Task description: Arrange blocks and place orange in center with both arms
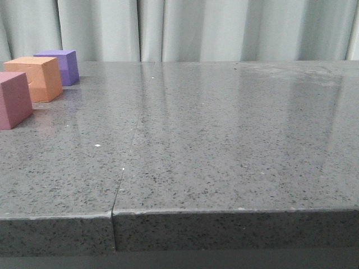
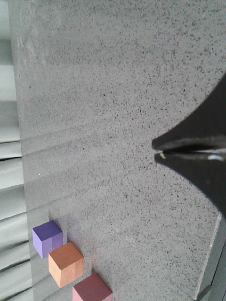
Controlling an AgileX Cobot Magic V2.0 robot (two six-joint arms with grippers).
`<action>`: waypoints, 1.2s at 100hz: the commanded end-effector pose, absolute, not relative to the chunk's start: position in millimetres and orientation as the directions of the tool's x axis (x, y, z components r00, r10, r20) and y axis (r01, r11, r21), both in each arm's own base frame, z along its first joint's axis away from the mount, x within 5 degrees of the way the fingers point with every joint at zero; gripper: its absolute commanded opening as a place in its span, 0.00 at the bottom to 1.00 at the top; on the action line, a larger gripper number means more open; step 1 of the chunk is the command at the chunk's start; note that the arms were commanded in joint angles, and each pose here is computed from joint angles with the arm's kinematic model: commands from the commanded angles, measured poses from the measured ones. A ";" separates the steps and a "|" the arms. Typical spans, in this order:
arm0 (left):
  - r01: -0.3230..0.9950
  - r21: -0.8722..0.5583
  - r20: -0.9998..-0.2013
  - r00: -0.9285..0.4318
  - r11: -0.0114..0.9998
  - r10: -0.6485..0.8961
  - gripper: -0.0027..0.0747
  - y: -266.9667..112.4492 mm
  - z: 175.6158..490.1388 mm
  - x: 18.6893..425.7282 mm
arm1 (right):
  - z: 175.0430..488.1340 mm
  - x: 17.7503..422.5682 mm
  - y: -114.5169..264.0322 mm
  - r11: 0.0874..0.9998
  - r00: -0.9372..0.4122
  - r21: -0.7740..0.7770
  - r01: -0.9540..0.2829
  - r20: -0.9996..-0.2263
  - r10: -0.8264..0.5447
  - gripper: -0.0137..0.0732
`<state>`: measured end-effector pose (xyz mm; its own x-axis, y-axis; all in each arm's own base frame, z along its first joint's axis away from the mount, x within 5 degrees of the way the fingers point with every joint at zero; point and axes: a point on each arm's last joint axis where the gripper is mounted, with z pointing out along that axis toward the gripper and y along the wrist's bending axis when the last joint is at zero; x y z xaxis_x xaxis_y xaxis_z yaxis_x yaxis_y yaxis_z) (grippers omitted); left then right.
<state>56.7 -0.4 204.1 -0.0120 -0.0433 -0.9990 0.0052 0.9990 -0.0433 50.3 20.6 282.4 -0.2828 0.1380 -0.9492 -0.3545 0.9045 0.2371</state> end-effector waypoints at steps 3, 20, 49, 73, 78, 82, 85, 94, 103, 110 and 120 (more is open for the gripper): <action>0.007 -0.051 -0.997 0.054 0.999 -0.051 0.01 -0.2 198.4 55.4 | 296.8 50.7 21.2 0.895 -0.199 0.232 -0.380 -0.966 0.166 0.14; 0.007 -0.051 -0.997 0.064 0.999 -0.051 0.01 -0.2 200.0 55.4 | 295.7 50.9 21.4 0.896 -0.201 0.232 -0.379 -0.966 0.165 0.14; 0.007 -0.051 -0.996 0.071 0.999 -0.051 0.01 -0.2 200.6 55.4 | 295.7 50.9 21.4 0.896 -0.201 0.232 -0.379 -0.966 0.165 0.14; 0.007 -0.051 -0.996 0.071 0.999 -0.051 0.01 -0.2 200.6 55.4 | 295.7 50.9 21.4 0.896 -0.201 0.232 -0.379 -0.966 0.165 0.14; 0.007 -0.051 -0.996 0.071 0.999 -0.051 0.01 -0.2 200.6 55.4 | 295.7 50.9 21.4 0.896 -0.201 0.232 -0.379 -0.966 0.165 0.14; 0.007 -0.051 -0.996 0.071 0.999 -0.051 0.01 -0.2 200.6 55.4 | 295.7 50.9 21.4 0.896 -0.201 0.232 -0.379 -0.966 0.165 0.14; 0.007 -0.051 -0.996 0.071 0.999 -0.051 0.01 -0.2 200.6 55.4 | 295.7 50.9 21.4 0.896 -0.201 0.232 -0.379 -0.966 0.165 0.14; 0.007 -0.051 -0.996 0.071 0.999 -0.051 0.01 -0.2 200.6 55.4 | 295.7 50.9 21.3 0.896 -0.202 0.232 -0.379 -0.965 0.165 0.14; 0.007 -0.051 -0.996 0.071 0.999 -0.051 0.01 -0.2 200.6 55.4 | 295.7 51.0 21.2 0.898 -0.200 0.227 -0.378 -0.967 0.160 0.14; 0.007 -0.051 -0.996 0.071 0.999 -0.051 0.01 -0.2 200.6 55.4 | 295.8 51.0 21.2 0.897 -0.199 0.227 -0.378 -0.967 0.161 0.14; 0.007 -0.051 -0.996 0.071 0.999 -0.051 0.01 -0.2 200.6 55.4 | 299.2 51.2 21.7 0.892 -0.166 0.228 -0.389 -0.970 0.176 0.14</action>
